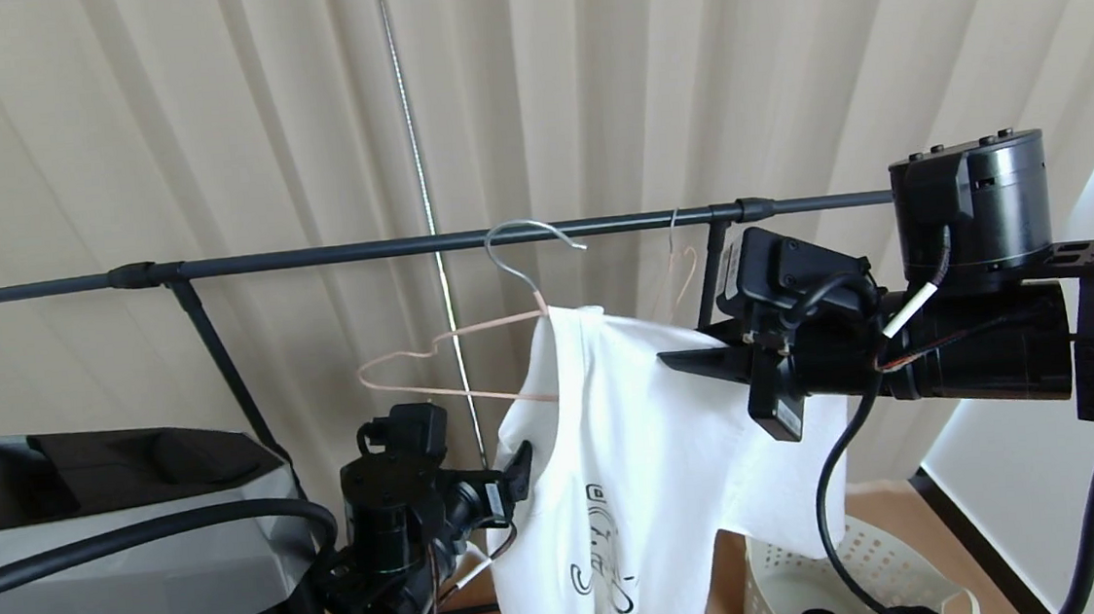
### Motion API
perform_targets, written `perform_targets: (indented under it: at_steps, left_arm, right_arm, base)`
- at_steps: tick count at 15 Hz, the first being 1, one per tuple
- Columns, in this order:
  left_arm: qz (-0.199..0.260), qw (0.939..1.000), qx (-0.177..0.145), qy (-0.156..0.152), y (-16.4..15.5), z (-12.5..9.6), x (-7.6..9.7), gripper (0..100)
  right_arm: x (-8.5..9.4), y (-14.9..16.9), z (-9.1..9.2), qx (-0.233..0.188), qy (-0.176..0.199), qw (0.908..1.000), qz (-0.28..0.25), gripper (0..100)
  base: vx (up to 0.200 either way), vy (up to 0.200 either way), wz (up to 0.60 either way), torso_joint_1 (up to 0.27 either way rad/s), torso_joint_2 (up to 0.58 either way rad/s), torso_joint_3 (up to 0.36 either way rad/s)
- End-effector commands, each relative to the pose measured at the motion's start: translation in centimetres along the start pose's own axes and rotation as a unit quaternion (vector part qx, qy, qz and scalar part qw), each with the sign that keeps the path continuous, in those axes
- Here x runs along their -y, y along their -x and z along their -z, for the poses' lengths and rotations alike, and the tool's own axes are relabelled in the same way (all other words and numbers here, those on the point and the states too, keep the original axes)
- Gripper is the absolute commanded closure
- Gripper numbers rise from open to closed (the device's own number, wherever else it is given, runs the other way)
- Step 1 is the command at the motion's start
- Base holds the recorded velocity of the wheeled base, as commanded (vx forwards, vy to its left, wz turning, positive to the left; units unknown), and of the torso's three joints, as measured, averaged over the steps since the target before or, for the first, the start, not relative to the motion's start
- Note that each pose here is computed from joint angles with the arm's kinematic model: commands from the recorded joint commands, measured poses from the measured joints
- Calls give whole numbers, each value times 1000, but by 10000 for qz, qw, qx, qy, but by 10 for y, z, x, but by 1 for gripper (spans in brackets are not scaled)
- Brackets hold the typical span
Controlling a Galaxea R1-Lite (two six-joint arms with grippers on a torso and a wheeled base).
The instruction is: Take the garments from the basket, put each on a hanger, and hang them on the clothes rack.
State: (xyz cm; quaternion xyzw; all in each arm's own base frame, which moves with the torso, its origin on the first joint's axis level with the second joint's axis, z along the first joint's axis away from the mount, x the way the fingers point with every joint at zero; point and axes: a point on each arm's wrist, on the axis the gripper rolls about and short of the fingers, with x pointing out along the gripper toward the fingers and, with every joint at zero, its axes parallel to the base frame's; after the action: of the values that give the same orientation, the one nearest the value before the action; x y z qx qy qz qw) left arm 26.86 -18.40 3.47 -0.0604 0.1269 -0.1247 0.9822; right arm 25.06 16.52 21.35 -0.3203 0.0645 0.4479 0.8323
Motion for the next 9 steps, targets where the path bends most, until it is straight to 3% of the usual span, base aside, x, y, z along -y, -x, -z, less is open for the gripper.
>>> perform_targets:
  at_steps: [1, 5, 9]
  left_arm:
    - [-23, 10000, -48, -29, -3, 4, 0, 0]
    - [-287, 9988, -152, -375, -7, 16, -2, 0]
    - [-288, 9987, -159, -385, -6, 16, -3, 0]
  right_arm:
    - [0, 2, -1, 26, 14, 10000, 13, 100]
    - [3, 8, -4, 82, 30, 9999, 103, 100]
    - [12, 12, 2, -7, -50, 9996, 275, 100]
  base:
    - [0, 0, 0, 0, 0, 0]
    - [0, 0, 0, 0, 0, 0]
    - [0, 0, 0, 0, 0, 0]
